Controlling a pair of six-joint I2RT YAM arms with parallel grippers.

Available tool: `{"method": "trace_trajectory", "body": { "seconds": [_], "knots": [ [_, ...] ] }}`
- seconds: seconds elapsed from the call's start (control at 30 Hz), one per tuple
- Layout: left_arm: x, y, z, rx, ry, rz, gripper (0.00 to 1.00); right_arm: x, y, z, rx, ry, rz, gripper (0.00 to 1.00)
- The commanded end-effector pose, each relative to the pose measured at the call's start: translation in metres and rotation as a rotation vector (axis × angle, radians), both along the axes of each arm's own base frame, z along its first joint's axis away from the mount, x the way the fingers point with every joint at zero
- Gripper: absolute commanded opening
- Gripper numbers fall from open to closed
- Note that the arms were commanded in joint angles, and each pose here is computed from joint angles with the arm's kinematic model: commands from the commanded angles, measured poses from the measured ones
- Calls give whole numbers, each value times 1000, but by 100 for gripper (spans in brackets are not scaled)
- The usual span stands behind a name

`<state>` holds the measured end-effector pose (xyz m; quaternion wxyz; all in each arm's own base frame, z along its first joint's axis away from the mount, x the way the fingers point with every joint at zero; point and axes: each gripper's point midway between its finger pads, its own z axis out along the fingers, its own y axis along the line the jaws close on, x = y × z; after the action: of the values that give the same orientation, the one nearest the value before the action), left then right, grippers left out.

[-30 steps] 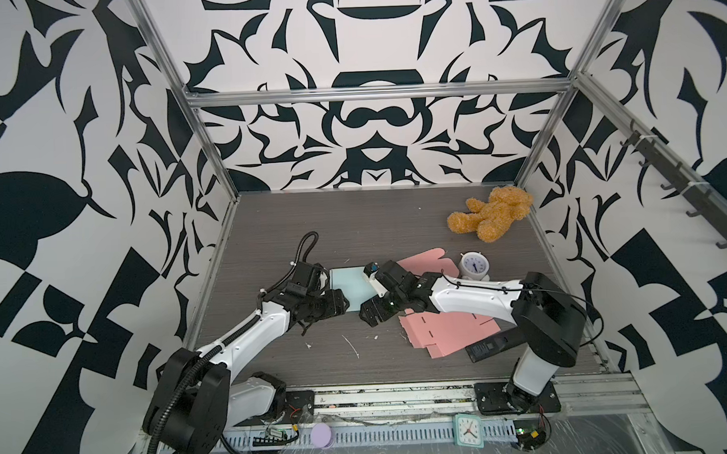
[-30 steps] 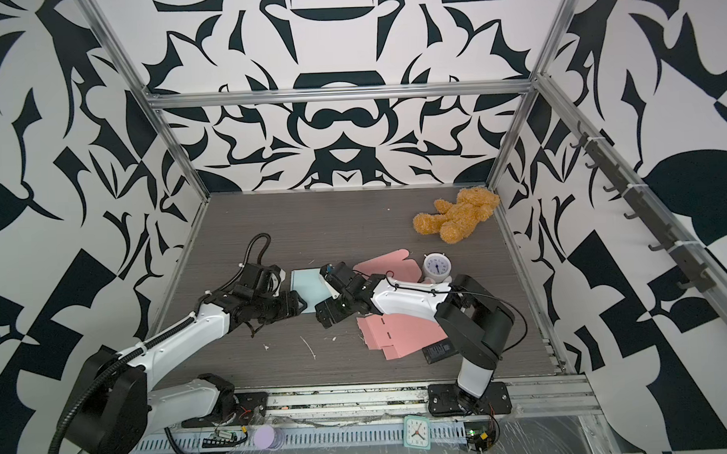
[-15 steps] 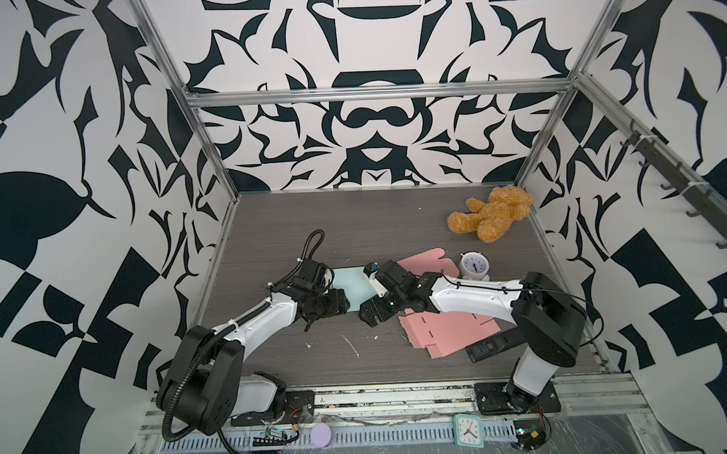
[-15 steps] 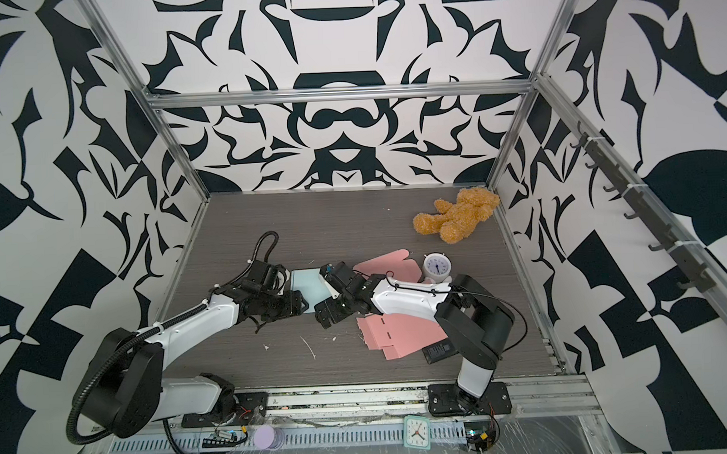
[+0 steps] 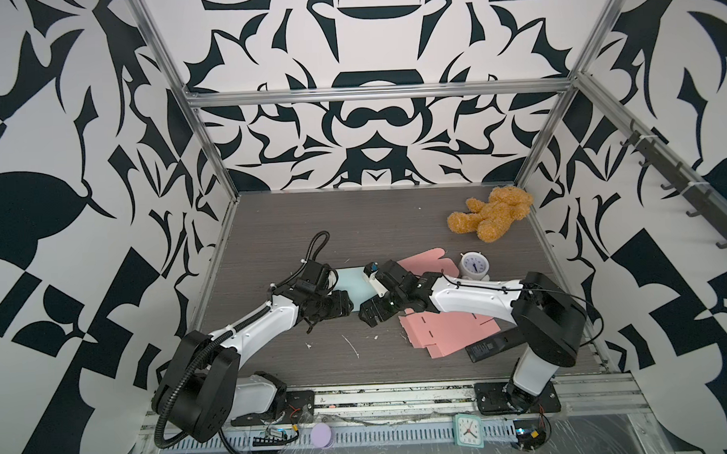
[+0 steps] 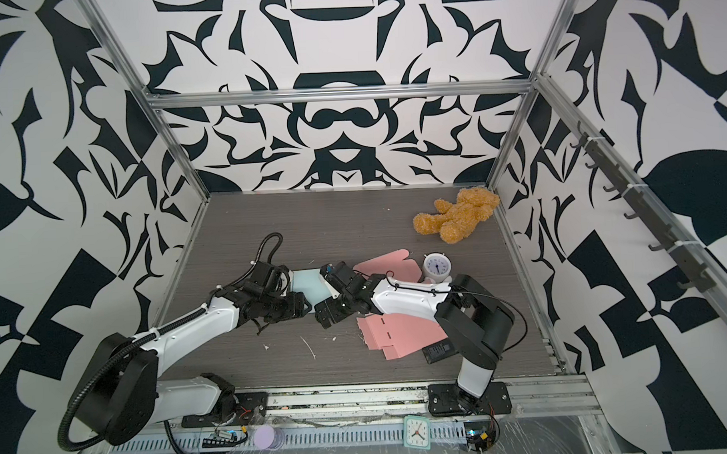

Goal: Fold the paper box

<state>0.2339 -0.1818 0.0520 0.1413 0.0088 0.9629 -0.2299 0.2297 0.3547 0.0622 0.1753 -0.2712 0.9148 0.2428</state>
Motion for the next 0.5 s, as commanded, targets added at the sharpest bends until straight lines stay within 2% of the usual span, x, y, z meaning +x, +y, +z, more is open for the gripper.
{"method": "trace_trajectory", "body": {
  "seconds": [0.0,0.23,0.47],
  "knots": [
    [0,2,-2,19,7,13,67,1,7,9,38,-21,3,99],
    [6,2,-9,31,0,21,61,4,8,6,32,-28,-1,97],
    [8,2,-11,42,1,19,58,7,10,3,24,-33,1,93]
  ]
}}
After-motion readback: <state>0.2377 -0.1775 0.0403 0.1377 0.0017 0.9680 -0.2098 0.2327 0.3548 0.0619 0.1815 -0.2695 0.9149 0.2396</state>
